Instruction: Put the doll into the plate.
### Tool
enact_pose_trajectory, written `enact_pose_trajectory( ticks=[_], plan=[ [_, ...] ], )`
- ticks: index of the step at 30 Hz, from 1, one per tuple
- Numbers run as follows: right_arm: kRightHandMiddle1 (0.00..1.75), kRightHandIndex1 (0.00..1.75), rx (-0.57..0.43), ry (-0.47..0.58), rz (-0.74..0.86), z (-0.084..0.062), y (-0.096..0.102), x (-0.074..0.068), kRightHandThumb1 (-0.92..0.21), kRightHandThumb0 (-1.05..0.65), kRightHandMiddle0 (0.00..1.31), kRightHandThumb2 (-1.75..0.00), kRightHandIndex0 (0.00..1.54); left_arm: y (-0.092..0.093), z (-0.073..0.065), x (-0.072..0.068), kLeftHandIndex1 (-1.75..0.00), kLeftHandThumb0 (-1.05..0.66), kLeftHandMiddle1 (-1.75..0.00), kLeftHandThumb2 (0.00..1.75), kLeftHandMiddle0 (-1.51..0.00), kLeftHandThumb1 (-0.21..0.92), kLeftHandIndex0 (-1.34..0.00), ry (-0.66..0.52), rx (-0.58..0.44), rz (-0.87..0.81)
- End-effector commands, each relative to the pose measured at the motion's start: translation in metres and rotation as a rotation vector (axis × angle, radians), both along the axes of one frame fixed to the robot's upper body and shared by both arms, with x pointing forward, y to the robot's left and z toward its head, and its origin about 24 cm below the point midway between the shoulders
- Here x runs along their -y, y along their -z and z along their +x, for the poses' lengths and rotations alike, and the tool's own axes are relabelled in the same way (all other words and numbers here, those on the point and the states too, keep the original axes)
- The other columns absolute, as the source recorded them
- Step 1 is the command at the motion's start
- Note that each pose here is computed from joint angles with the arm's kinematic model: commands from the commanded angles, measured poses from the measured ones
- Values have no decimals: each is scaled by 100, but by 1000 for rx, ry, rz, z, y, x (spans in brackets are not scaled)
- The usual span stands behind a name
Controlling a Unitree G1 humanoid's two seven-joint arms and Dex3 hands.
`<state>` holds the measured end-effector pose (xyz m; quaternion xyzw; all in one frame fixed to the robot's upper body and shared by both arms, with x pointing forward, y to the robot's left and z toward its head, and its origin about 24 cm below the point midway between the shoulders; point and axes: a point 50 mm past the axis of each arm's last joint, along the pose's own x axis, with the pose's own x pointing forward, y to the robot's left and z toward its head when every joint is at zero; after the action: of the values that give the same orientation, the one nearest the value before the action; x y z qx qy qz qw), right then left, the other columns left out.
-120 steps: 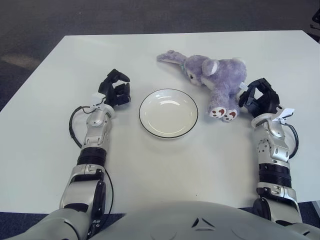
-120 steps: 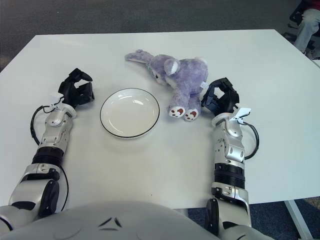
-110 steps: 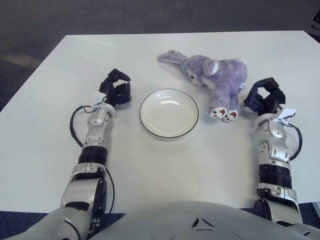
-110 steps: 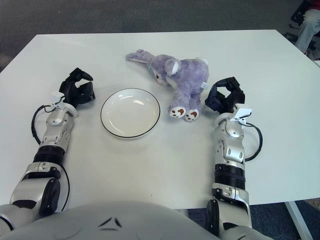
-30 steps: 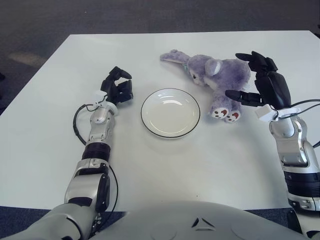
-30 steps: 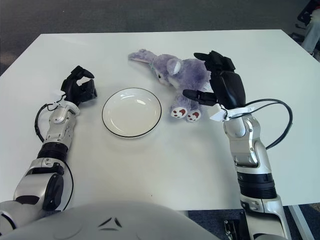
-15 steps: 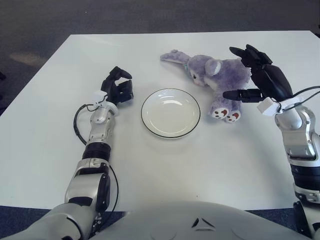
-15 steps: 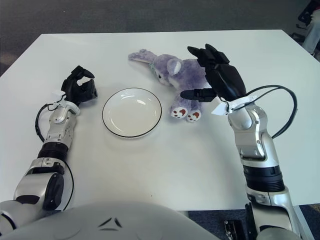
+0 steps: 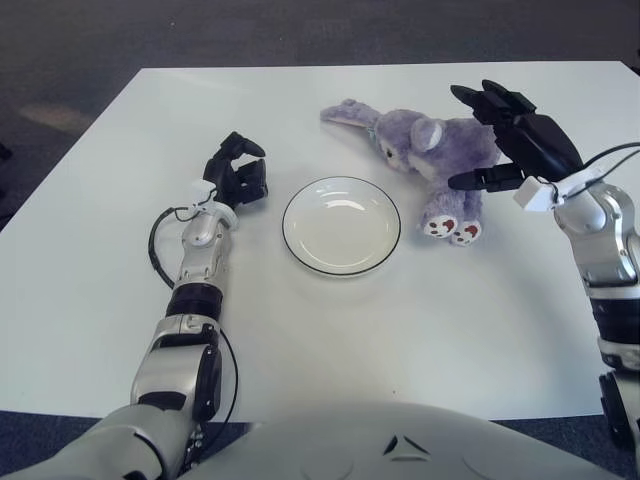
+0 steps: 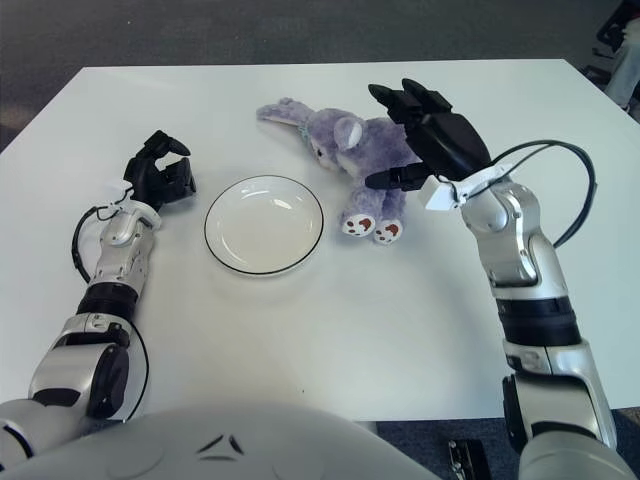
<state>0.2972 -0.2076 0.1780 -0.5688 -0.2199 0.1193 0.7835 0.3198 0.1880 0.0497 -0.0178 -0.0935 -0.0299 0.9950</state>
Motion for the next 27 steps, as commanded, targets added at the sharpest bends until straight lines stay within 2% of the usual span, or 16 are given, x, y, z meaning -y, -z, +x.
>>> enact_pose_trajectory(
  ticks=[1, 5, 16, 27],
  plan=[
    [12, 0, 17, -16, -42, 9, -3, -3, -92, -105, 0, -35, 0, 45, -24, 9, -175, -43, -175, 111, -100, 48, -48, -5, -154, -28],
    [15, 0, -10, -12, -64, 22, 8, -2, -92, -105, 0, -41, 0, 45, -24, 9, -175, -43, -175, 110, -100, 49, -48, -6, -149, -23],
    [26, 0, -36, -30, -68, 32, 23, 2, -92, -105, 0, -41, 0, 46, -25, 10, -175, -43, -175, 110, -99, 49, -48, -4, -128, -8],
    [30, 0, -130, 9, -74, 45, 42, 11, -92, -105, 0, -40, 0, 45, -26, 11, -175, -43, -175, 110, -99, 49, -48, -12, -115, 2]
  ],
)
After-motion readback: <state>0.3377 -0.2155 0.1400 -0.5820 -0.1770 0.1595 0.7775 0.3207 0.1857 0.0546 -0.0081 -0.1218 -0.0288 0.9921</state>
